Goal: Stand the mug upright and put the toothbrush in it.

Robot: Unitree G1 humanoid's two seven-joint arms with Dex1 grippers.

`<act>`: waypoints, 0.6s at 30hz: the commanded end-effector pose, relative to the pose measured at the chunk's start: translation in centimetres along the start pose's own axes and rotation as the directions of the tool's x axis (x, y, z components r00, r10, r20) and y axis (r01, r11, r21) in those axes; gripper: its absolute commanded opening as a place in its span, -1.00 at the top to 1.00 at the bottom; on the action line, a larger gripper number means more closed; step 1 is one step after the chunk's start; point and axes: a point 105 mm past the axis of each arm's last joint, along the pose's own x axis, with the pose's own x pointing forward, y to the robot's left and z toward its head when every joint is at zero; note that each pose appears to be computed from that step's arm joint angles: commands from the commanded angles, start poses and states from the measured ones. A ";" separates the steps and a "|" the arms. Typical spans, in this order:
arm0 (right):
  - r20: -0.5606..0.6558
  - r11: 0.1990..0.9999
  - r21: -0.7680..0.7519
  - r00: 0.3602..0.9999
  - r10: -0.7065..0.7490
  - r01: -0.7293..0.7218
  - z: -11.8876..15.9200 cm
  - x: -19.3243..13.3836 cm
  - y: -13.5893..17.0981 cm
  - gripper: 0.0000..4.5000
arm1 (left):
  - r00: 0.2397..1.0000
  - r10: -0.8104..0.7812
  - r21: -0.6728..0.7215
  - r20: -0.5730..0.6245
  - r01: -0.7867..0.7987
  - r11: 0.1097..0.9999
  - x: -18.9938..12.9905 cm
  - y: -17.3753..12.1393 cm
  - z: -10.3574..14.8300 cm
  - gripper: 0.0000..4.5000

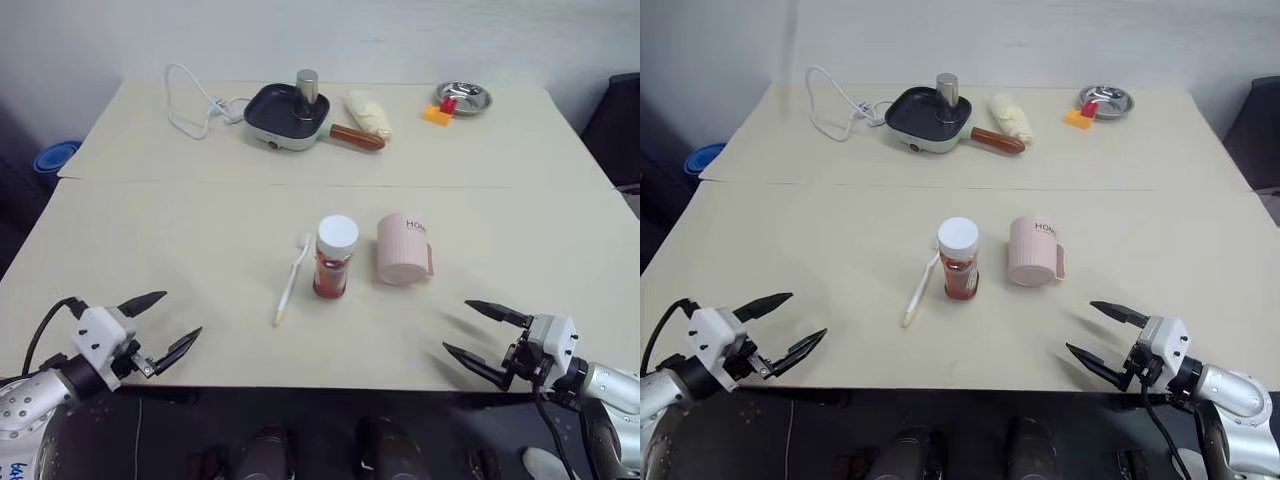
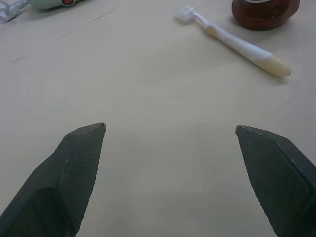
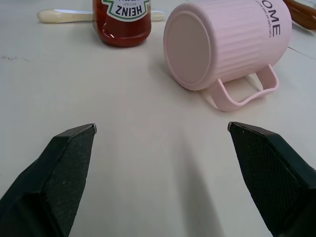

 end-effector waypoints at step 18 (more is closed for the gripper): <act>0.034 0.998 0.008 0.998 0.062 -0.062 1.5 1.2 0.8 -0.99 | 0.997 -0.073 -0.060 0.008 0.074 0.995 -0.7 -0.3 0.6 -1.00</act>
